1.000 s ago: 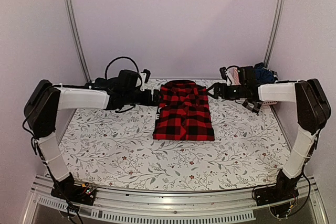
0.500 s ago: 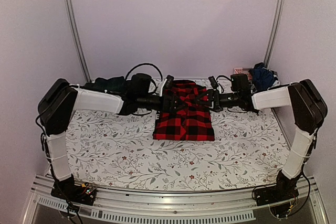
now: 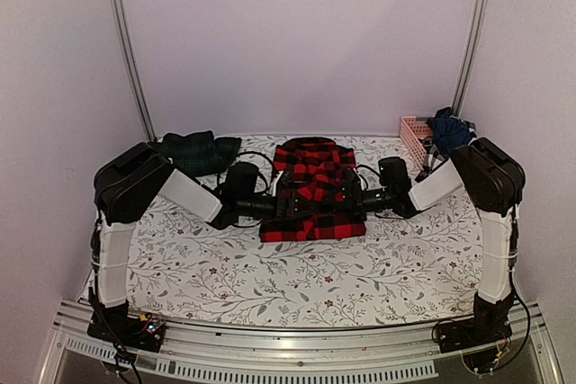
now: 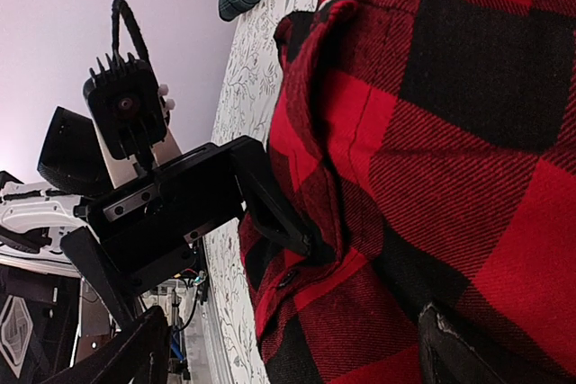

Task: Fold and stack the mixed laundry pile
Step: Smooth out the 2/3-rectangle-folded T-shirt at the center of the board.

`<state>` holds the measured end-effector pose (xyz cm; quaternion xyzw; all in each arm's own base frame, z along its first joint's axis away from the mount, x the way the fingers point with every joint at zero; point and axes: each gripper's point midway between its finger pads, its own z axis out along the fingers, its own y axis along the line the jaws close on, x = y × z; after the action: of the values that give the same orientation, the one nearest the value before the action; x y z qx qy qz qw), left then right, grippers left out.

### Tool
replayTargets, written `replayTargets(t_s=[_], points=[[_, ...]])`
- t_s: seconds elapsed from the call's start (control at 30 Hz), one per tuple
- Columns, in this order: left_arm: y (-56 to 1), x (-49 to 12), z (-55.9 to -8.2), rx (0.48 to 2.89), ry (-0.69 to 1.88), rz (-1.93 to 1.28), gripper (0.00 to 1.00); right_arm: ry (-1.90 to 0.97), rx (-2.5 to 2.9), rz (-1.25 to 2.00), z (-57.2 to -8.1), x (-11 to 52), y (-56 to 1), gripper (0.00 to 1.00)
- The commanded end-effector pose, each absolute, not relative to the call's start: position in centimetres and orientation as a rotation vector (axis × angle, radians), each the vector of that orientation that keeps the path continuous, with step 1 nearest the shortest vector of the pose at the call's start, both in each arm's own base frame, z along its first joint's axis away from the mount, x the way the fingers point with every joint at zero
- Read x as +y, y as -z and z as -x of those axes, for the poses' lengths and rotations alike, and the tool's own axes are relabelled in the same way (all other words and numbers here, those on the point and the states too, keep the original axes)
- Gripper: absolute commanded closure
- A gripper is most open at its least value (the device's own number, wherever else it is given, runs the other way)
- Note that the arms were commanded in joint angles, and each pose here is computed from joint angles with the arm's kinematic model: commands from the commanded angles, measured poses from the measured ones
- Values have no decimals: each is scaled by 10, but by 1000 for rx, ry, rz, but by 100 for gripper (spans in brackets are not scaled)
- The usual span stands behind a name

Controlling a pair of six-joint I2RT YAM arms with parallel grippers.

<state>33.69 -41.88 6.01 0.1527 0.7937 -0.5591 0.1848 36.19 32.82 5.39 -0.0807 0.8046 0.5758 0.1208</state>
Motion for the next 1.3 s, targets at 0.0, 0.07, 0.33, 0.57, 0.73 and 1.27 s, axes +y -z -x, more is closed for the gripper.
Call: replayTargets(t_s=[0.0,0.07,0.33,0.57,0.73,1.27], points=[[-10,-390,-330,2428,1469,-246,0,-1571,2521,120,-346,312,-1,6],[-39,-393,-334,2354,1463,-312,0,-1555,2478,169,-350,313,-19,6],[-130,-402,-371,2145,1354,-466,0,-1542,2226,356,-365,321,-124,5],[-91,-414,-409,2190,1344,-440,0,-1536,2234,356,-402,326,-103,5],[-43,-412,-422,2276,1333,-387,0,-1559,2277,329,-427,333,-64,6],[-129,-344,-407,2082,893,-458,0,-1453,2236,418,-403,314,-88,9]])
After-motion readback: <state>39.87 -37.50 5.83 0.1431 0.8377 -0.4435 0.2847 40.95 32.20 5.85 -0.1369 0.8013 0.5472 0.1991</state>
